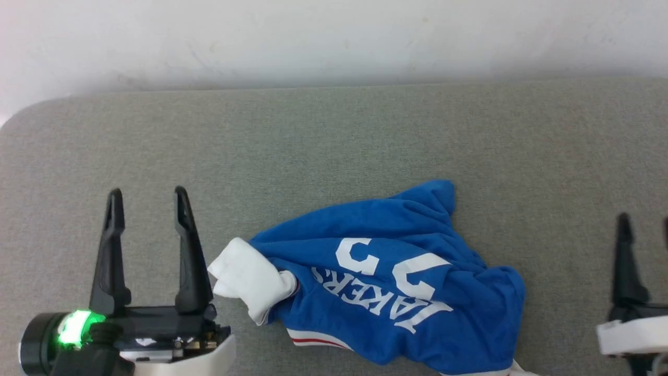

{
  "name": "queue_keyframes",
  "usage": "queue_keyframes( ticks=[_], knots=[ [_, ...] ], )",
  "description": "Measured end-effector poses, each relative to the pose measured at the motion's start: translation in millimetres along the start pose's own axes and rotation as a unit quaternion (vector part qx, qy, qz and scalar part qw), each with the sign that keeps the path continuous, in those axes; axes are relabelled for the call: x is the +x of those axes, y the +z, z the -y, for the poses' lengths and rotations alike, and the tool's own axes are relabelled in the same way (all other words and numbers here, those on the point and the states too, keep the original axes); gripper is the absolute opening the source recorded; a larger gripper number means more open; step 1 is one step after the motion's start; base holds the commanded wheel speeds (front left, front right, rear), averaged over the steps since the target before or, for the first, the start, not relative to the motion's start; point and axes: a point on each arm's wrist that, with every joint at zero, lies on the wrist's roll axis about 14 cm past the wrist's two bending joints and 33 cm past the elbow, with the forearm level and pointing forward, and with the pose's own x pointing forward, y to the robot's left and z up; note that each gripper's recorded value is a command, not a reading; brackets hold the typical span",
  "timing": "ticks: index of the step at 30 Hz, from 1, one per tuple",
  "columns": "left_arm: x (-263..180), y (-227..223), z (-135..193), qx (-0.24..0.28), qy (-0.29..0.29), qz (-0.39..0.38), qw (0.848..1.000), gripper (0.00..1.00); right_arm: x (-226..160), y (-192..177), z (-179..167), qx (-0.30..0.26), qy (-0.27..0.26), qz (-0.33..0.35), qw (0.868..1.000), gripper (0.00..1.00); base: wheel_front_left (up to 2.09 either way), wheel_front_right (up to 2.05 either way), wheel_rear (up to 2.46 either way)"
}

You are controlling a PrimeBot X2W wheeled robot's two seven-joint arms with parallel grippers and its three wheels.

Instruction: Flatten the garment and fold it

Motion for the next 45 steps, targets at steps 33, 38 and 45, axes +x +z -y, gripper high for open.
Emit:
queue_keyframes(
  ticks=[33,38,45],
  knots=[
    [-11.5,-49.3,-25.3,0.006,0.052,-0.084,0.995,1.0,80.8,-155.3,-151.5,-0.103,0.234,-0.416,0.873,0.0,0.0,0.0,0.0],
    [-10.1,-49.0,-22.4,-0.005,0.051,-0.083,0.995,1.0,160.3,-57.7,-152.4,-0.144,0.228,-0.262,0.927,0.0,0.0,0.0,0.0],
    [-4.9,-60.3,-17.9,-0.018,0.052,-0.094,0.994,1.0,225.2,29.2,-163.4,-0.257,0.232,-0.12,0.93,0.0,0.0,0.0,0.0]
  ],
)
